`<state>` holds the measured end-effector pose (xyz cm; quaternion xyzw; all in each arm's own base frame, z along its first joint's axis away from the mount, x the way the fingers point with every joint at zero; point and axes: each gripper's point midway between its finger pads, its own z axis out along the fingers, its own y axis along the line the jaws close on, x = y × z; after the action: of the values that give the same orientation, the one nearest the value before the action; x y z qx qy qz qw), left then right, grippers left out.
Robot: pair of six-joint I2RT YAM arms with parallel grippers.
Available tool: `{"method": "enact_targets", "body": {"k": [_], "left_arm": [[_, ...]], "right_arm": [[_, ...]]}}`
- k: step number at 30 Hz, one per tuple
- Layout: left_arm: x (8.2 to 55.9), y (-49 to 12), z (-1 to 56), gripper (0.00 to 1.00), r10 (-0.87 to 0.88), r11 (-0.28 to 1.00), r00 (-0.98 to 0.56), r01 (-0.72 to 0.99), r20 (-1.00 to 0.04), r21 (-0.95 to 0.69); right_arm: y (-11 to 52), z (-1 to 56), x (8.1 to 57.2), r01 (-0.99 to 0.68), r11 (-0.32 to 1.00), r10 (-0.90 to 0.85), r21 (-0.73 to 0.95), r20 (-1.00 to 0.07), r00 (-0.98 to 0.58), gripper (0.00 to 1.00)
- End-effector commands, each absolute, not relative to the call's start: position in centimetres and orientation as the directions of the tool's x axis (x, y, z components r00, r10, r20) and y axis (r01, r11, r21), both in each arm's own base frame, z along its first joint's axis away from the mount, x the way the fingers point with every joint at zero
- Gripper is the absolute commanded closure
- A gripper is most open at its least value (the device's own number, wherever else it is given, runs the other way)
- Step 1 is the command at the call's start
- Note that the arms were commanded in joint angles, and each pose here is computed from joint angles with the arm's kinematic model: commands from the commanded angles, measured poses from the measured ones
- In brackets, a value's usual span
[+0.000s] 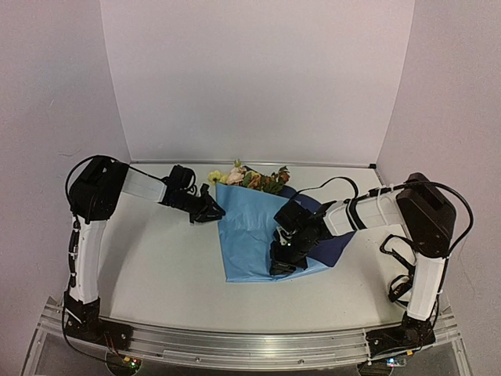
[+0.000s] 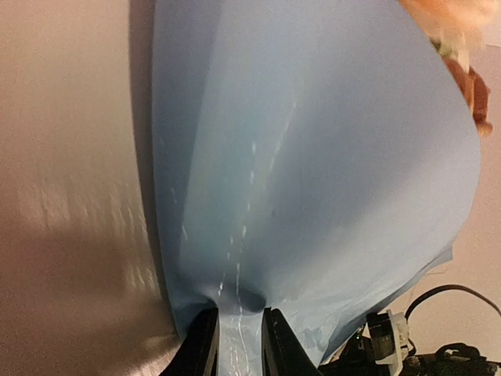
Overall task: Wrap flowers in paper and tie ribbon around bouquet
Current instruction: Flatten out the fold line on the 2/3-folded wrapping paper.
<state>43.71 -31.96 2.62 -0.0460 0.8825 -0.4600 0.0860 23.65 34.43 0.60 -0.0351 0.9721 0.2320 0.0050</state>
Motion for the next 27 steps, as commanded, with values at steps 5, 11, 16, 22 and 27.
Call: {"method": "enact_targets", "body": {"k": [5,11,16,22,27], "left_arm": [[51.0,-30.0,3.5,0.78,-0.196,0.529,-0.969,0.024,-0.149,-0.848],[55.1,-29.5,4.4,0.77,-0.221,0.494,-0.959,0.050,-0.180,-0.868],[58.1,-29.0,7.0,0.76,-0.243,0.468,-0.941,0.098,-0.234,-0.878],[58.4,-28.4,12.5,0.73,-0.250,0.487,-0.905,0.190,-0.345,-0.852],[53.7,-27.4,16.1,0.73,-0.254,0.542,-0.873,0.228,-0.416,-0.809]], "right_arm": [[33.9,-0.8,23.1,-0.059,0.914,-0.071,0.402,0.014,-0.997,1.00],[33.9,-0.9,23.1,-0.054,0.916,-0.067,0.398,0.020,-0.998,1.00],[33.7,-1.2,23.0,-0.046,0.921,-0.061,0.388,0.028,-0.998,1.00],[33.9,-0.4,23.3,-0.046,0.918,-0.057,0.393,0.017,-0.998,1.00],[34.4,0.8,23.8,-0.042,0.912,-0.047,0.407,0.002,-0.999,1.00]]}}
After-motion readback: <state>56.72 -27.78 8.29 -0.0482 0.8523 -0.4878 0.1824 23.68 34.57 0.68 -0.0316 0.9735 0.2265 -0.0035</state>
